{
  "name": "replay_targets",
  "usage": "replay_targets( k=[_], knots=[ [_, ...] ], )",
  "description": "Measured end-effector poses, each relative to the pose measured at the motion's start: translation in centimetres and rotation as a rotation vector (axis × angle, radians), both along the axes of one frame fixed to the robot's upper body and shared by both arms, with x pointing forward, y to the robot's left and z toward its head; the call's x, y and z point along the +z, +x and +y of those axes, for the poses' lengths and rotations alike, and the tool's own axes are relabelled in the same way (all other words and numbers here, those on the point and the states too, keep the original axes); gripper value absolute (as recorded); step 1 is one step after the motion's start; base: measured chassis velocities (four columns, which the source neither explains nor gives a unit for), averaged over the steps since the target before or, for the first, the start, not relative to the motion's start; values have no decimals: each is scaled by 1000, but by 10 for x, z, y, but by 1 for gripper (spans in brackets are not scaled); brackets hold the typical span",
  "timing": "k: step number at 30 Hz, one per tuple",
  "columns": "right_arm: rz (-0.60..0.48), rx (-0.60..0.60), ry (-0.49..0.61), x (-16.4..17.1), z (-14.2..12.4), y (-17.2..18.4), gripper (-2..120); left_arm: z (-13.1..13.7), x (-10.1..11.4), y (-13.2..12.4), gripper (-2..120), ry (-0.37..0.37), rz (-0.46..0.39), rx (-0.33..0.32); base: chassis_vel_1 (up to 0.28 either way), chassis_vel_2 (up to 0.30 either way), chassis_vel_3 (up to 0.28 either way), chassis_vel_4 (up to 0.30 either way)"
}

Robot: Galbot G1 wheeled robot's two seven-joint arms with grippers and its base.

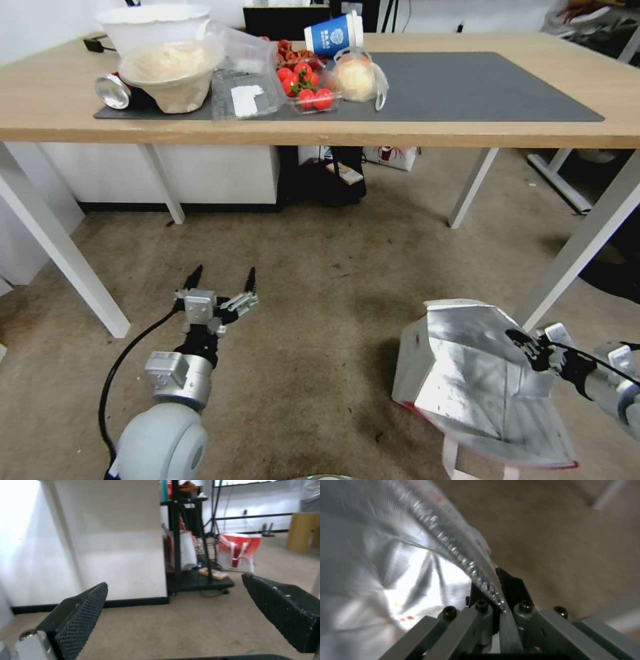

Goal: Pick up the food delivery bag from the floor and place it on the table.

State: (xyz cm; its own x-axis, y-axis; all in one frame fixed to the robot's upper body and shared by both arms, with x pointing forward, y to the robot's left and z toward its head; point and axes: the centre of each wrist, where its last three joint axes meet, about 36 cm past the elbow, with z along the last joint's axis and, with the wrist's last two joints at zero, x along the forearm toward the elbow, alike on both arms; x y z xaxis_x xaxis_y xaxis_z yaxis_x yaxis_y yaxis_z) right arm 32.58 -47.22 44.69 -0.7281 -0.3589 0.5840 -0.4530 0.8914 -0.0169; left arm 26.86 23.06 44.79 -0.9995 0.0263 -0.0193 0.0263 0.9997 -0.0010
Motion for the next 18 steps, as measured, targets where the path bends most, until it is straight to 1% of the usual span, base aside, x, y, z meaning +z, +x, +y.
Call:
replay_targets(
  k=[2, 3, 5, 6, 7, 10, 12, 15, 16, 18],
  knots=[
    [10, 68, 74, 19, 12, 5, 0, 4, 6, -6, 100, 3, -2, 37, 0, 0, 0, 0],
    [10, 68, 74, 19, 12, 5, 0, 4, 6, -6, 100, 3, -2, 37, 0, 0, 0, 0],
    [19, 105, 128, 33, 20, 8, 0, 6, 11, -9, 100, 7, -6, 58, 0, 0, 0, 0],
    [27, 125, 173, 44, 26, 7, 0, 6, 15, -10, 100, 9, -8, 65, 0, 0, 0, 0],
    [27, 125, 173, 44, 26, 7, 0, 6, 15, -10, 100, 9, -8, 65, 0, 0, 0, 0],
    [43, 153, 245, 61, 35, 4, 0, 8, 21, -11, 100, 13, -8, 73, 0, 0, 0, 0],
    [46, 154, 260, 65, 36, 3, 0, 8, 21, -11, 100, 14, -8, 74, 0, 0, 0, 0],
    [57, 150, 358, 90, 45, 2, 0, 11, 25, -13, 100, 24, -11, 81, 0, 0, 0, 0],
    [57, 150, 358, 90, 45, 2, 0, 11, 25, -13, 100, 24, -11, 81, 0, 0, 0, 0],
    [68, 152, 404, 102, 46, 3, 0, 13, 27, -14, 100, 29, -14, 84, 0, 0, 0, 0]
  ],
)
